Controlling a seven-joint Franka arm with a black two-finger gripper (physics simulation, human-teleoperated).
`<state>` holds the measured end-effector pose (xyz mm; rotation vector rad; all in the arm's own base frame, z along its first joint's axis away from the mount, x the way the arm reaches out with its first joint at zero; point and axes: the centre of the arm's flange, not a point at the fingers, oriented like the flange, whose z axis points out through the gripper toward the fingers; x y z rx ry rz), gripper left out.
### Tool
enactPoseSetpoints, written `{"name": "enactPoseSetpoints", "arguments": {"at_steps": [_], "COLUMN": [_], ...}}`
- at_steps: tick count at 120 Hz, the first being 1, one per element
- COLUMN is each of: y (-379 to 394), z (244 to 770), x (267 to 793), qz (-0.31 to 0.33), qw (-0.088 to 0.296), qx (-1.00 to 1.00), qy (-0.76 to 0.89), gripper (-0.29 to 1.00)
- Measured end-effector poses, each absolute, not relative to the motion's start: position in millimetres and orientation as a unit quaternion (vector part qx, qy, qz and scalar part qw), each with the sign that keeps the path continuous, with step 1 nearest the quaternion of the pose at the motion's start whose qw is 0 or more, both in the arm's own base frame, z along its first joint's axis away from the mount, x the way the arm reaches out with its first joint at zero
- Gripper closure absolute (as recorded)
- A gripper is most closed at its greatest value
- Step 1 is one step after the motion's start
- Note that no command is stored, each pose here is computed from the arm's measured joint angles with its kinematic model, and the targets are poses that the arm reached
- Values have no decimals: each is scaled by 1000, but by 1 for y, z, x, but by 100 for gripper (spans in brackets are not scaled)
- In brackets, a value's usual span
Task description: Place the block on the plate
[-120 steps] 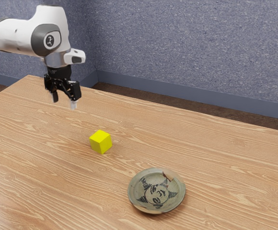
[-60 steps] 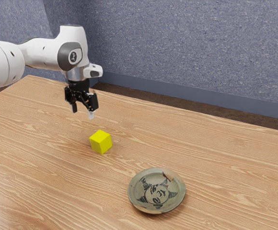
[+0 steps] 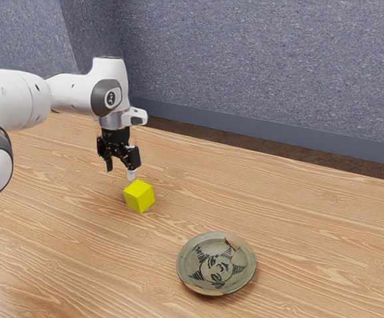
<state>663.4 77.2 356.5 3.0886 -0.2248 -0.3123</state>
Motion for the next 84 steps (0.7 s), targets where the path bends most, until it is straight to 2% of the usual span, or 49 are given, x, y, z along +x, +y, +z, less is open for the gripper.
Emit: {"name": "enactPoseSetpoints", "arguments": {"at_steps": [84], "y": [74], "z": [299], "x": [682], "qz": [-115], "qw": [27], "qx": [989], "qy": [-87], "gripper": [0]}}
